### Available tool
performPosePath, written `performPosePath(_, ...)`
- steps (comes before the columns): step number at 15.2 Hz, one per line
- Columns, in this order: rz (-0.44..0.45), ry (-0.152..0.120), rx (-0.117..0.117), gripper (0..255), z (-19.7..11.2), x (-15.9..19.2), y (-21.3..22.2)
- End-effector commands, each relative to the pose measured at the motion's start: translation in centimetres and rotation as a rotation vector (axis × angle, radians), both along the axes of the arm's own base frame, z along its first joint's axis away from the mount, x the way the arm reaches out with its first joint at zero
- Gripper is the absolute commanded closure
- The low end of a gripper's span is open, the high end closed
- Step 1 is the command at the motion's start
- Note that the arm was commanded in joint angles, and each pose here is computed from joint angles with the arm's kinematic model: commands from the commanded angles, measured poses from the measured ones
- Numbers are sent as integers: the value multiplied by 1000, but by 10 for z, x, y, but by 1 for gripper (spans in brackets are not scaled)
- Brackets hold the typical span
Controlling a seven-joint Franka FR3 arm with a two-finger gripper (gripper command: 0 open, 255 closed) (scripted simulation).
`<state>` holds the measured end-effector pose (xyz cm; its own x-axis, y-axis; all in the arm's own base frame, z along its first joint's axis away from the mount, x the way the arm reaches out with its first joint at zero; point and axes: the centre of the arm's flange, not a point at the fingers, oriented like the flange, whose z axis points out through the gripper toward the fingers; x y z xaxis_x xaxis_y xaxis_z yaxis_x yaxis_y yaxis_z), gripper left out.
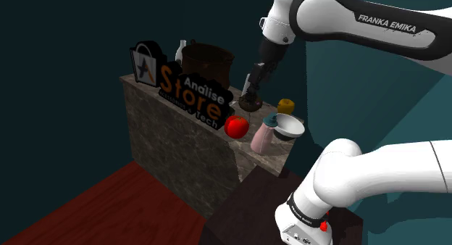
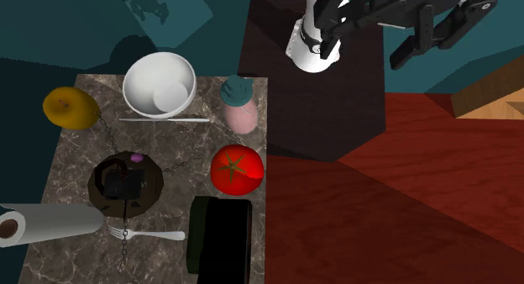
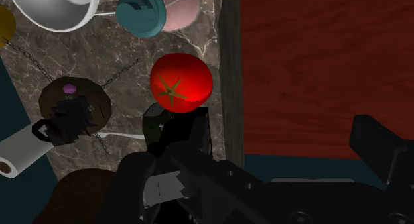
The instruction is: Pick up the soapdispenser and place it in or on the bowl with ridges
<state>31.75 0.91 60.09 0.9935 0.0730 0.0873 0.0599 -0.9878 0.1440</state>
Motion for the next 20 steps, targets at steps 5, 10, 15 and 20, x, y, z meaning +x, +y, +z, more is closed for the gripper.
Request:
performPosePath(5,0,-25,26,0,-34,-20,-41)
performPosePath(10,1,-56,58,0,-78,-43,-91)
performPosePath(15,1,-87,90,0,-125,-66,-140)
performPosePath(20,2,-119,123,0,-174,-86,-187)
